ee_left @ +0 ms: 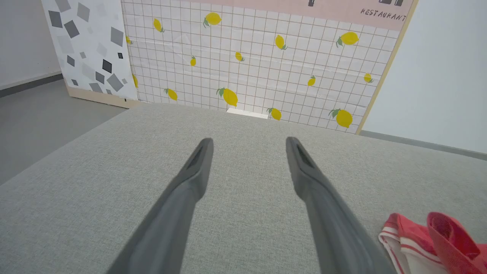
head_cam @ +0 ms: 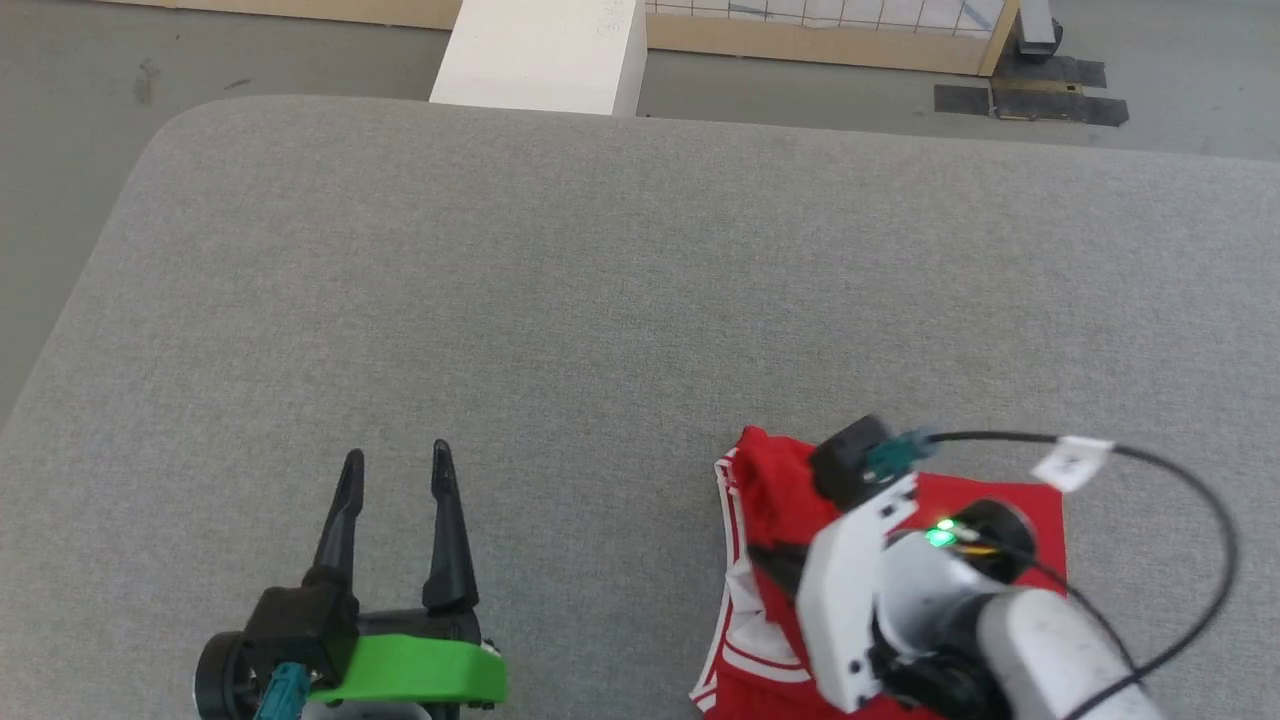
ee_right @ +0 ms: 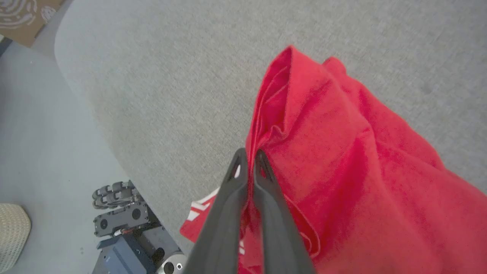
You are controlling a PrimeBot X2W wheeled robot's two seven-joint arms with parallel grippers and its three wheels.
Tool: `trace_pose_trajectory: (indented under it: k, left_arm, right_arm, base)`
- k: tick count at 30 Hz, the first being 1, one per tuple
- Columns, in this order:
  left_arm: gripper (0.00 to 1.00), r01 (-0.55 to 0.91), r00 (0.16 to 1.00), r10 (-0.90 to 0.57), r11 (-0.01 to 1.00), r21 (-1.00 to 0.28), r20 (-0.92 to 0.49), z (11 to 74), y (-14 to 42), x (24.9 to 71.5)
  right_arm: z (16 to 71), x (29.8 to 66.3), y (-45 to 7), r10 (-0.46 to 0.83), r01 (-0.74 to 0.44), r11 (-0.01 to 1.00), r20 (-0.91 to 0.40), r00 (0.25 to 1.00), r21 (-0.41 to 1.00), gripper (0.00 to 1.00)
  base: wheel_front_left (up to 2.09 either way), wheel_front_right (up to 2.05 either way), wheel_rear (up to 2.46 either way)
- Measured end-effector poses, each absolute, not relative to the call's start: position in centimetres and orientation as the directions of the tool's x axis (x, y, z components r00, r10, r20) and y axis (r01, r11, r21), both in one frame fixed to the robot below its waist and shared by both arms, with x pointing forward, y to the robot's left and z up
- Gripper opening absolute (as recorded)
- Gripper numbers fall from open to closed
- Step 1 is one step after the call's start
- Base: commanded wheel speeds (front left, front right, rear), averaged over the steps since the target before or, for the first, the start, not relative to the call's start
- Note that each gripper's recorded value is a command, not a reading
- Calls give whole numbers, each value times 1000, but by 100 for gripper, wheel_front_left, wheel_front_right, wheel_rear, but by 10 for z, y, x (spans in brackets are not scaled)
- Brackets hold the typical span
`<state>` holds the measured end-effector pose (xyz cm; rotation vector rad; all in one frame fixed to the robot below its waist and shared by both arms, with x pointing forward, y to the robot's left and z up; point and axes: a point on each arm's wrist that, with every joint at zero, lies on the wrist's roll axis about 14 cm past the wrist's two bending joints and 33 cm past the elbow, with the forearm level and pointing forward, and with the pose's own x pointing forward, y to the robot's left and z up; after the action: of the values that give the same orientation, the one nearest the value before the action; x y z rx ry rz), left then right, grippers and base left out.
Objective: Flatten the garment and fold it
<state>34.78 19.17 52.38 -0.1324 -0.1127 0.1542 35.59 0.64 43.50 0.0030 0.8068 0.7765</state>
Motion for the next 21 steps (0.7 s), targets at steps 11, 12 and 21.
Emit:
trace_pose_trajectory:
  k: [11, 12, 21]
  left_arm:
    - [100, -122, 985, 137, 982, -145, 101, 522, 188, 353]
    - [100, -117, 986, 132, 982, -146, 102, 522, 187, 353]
    - [100, -76, 987, 93, 989, -128, 129, 529, 178, 350]
  right_arm:
    - [430, 366, 19, 637, -596, 743, -595, 491, 303, 100]
    - [436, 367, 20, 644, -596, 742, -577, 503, 308, 100]
    - [489, 398, -79, 464, -381, 884, -418, 781, 271, 100]
  base:
    - [0, 0, 0]
    - [0, 0, 0]
    - [0, 0, 0]
